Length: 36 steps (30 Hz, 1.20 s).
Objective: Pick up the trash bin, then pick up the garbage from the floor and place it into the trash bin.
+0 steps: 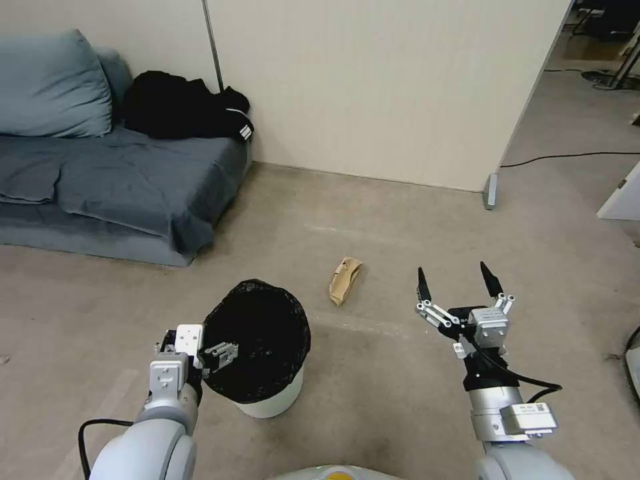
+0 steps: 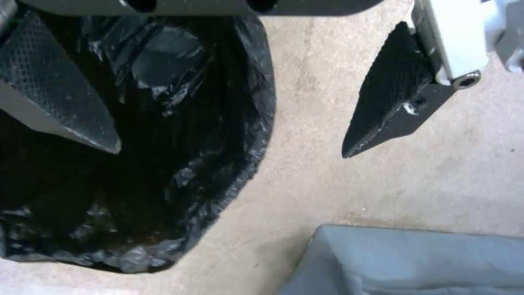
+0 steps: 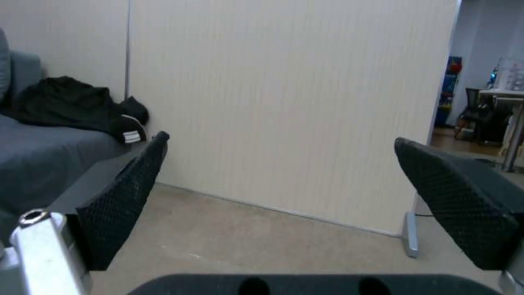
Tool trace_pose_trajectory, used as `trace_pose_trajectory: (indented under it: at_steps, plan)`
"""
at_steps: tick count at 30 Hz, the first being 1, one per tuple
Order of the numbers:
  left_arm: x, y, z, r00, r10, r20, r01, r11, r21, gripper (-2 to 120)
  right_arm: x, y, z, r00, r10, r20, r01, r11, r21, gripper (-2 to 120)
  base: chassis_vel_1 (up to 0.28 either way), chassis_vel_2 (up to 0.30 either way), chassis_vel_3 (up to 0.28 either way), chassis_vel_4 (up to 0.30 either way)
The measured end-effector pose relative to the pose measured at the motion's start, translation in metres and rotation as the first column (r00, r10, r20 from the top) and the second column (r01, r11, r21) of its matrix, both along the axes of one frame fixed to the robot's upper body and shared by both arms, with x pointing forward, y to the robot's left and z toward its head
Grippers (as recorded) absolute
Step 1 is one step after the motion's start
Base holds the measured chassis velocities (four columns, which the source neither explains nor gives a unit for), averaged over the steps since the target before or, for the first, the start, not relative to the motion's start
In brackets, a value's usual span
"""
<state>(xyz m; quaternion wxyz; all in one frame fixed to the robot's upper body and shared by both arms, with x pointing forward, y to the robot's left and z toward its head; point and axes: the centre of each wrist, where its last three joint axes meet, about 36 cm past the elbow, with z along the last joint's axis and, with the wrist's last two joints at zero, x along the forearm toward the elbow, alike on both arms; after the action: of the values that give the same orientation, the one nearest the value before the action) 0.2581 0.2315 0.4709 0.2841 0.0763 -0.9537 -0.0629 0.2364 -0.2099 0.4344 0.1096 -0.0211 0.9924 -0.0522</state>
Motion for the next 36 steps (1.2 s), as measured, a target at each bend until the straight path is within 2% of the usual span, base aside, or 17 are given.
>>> trace_pose_trajectory:
  at_steps: [11,15,19,33,36]
  plan:
    - [0.015,0.007,-0.02,0.999,0.029,-0.026,-0.03,0.999,-0.02,99,-0.001,0.001,-0.002,1.0,-0.004,0.024,0.005,1.0,-0.025,100,0.0,0.0,0.0,0.0]
    - [0.026,0.009,-0.042,0.996,0.048,-0.069,-0.051,0.998,-0.04,98,-0.003,0.001,-0.002,0.999,0.011,0.032,-0.009,0.999,-0.049,100,0.0,0.0,0.0,0.0]
    - [0.03,0.01,-0.056,0.993,0.054,-0.101,-0.059,0.997,-0.049,98,-0.004,0.001,-0.001,0.999,0.017,0.036,-0.015,0.998,-0.055,100,0.0,0.0,0.0,0.0]
    - [0.04,0.022,-0.075,0.986,0.097,-0.136,-0.105,0.993,-0.055,98,-0.01,0.001,-0.001,0.999,0.013,0.038,-0.011,0.997,-0.075,100,0.0,0.0,0.0,0.0]
    - [0.041,0.024,-0.077,0.985,0.106,-0.139,-0.114,0.992,-0.054,94,-0.01,0.0,-0.001,0.999,0.013,0.037,-0.01,0.997,-0.078,100,0.0,0.0,0.0,0.0]
